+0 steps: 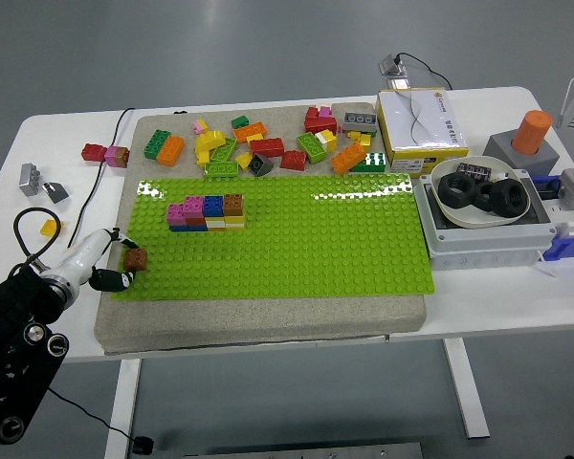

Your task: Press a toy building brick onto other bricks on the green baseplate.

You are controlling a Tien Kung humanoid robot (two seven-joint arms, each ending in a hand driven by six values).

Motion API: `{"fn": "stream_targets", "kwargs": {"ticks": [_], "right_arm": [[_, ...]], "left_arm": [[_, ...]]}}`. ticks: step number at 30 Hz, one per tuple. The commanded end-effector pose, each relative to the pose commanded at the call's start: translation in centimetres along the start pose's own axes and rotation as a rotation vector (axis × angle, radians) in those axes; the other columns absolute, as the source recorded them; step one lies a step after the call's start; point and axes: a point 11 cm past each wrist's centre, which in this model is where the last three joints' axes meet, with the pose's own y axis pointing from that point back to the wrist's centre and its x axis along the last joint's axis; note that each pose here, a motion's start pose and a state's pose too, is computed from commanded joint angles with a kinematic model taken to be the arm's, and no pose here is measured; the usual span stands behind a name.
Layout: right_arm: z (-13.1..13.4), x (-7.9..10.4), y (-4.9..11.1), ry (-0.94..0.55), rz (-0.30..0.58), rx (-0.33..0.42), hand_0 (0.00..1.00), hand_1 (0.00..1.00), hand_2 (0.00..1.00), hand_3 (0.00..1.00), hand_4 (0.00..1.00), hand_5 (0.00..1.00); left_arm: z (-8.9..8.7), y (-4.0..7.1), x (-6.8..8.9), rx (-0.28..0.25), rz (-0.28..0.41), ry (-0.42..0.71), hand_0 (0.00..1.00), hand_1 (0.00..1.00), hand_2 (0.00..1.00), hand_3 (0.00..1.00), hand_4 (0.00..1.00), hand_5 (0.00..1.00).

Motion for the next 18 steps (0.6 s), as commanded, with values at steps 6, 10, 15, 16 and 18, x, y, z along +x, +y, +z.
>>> {"fn": "stream_targets", "kwargs": {"ticks": [6,10,15,16,18], "right_arm": [[0.0,0.0,0.0,0.000,0.001,-0.002,0.580,0.562,0.628,0.629,0.638,0.741],[-0.1,0.0,0.0,0.000,0.001,0.001,0.583,0.562,0.627,0.629,0.638,0.740],[-0.4,-0.1,0.0,0.003,0.001,0.004,0.583,0.561,0.627,0.629,0.640,0.746],[-0.4,-0.1,0.0,0.003,0.001,0.005,0.583,0.561,0.627,0.629,0.640,0.746],[-0.5,-0.1,0.1,0.004,0.000,0.007,0.583,0.561,0.627,0.629,0.640,0.746]], "left_arm": [[1.4,-0.2,1.1,-0.041,0.029,0.011,0.998,0.983,0.983,0.439,0.480,0.002],[2.6,-0.8,2.0,-0.063,0.043,0.025,0.998,0.980,0.979,0.433,0.505,0.002],[3.9,-2.1,2.5,-0.075,0.043,0.049,0.998,0.982,0.977,0.431,0.505,0.002],[4.1,-2.3,2.6,-0.077,0.043,0.055,0.998,0.982,0.977,0.431,0.505,0.002],[4.5,-2.7,2.7,-0.078,0.045,0.062,0.998,0.982,0.977,0.431,0.505,0.002]]}}
